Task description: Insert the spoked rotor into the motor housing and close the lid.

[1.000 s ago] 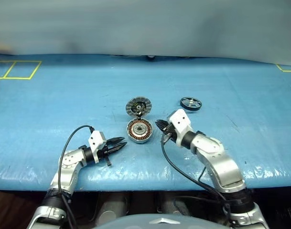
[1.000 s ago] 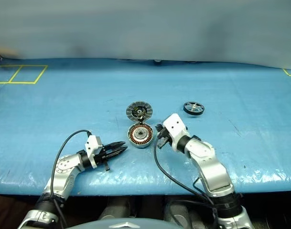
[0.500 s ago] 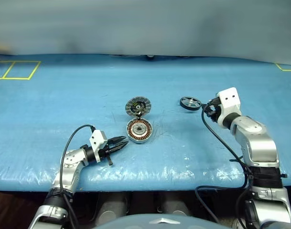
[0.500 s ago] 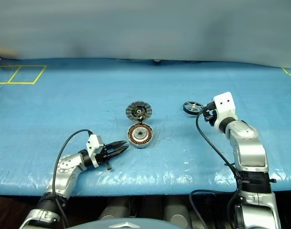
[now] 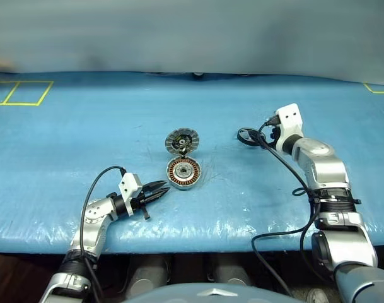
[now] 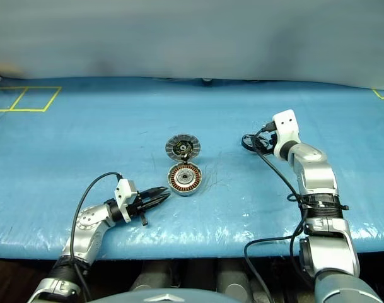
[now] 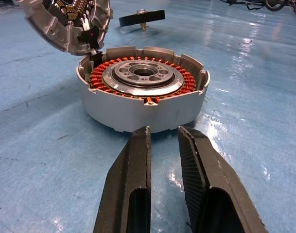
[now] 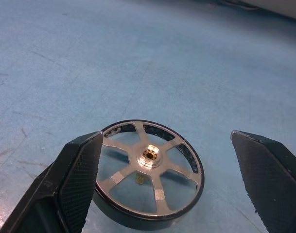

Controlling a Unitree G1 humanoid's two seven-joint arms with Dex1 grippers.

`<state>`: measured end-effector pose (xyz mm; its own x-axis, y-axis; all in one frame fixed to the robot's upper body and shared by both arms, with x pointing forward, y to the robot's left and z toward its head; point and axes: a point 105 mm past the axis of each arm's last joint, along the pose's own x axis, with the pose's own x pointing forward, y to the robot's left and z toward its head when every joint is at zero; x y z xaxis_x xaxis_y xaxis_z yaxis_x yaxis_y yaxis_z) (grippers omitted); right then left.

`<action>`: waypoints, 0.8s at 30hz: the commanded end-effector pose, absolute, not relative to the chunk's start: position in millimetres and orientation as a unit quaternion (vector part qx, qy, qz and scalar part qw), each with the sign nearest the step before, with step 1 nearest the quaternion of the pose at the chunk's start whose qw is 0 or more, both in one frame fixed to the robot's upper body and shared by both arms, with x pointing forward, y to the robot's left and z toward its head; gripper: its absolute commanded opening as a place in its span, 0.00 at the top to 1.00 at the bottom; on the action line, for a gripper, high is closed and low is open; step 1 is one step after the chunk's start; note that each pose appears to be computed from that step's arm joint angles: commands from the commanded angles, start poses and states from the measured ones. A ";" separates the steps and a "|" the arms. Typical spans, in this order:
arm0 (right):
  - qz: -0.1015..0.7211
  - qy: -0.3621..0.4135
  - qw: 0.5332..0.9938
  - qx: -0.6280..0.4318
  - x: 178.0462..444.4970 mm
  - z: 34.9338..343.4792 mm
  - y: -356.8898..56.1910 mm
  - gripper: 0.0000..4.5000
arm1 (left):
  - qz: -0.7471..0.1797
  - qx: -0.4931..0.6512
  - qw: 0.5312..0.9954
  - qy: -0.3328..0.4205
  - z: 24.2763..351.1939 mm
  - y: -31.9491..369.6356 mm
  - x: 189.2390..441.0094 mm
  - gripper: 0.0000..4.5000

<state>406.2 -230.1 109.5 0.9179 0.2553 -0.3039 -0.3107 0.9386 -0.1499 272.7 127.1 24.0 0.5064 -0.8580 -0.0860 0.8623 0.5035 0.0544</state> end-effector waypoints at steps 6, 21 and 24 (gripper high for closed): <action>0.149 0.160 0.968 -0.120 413.2 96.0 -230.6 0.03 | -0.497 0.052 0.866 0.013 27.6 124.1 271.0 0.80; 0.121 0.130 0.955 -0.239 412.1 104.4 -235.4 0.03 | -0.501 0.049 0.864 0.018 24.1 123.3 268.3 0.80; 0.118 0.121 0.949 -0.265 412.8 108.2 -234.5 0.03 | -0.502 0.049 0.863 0.019 24.0 123.0 268.2 0.80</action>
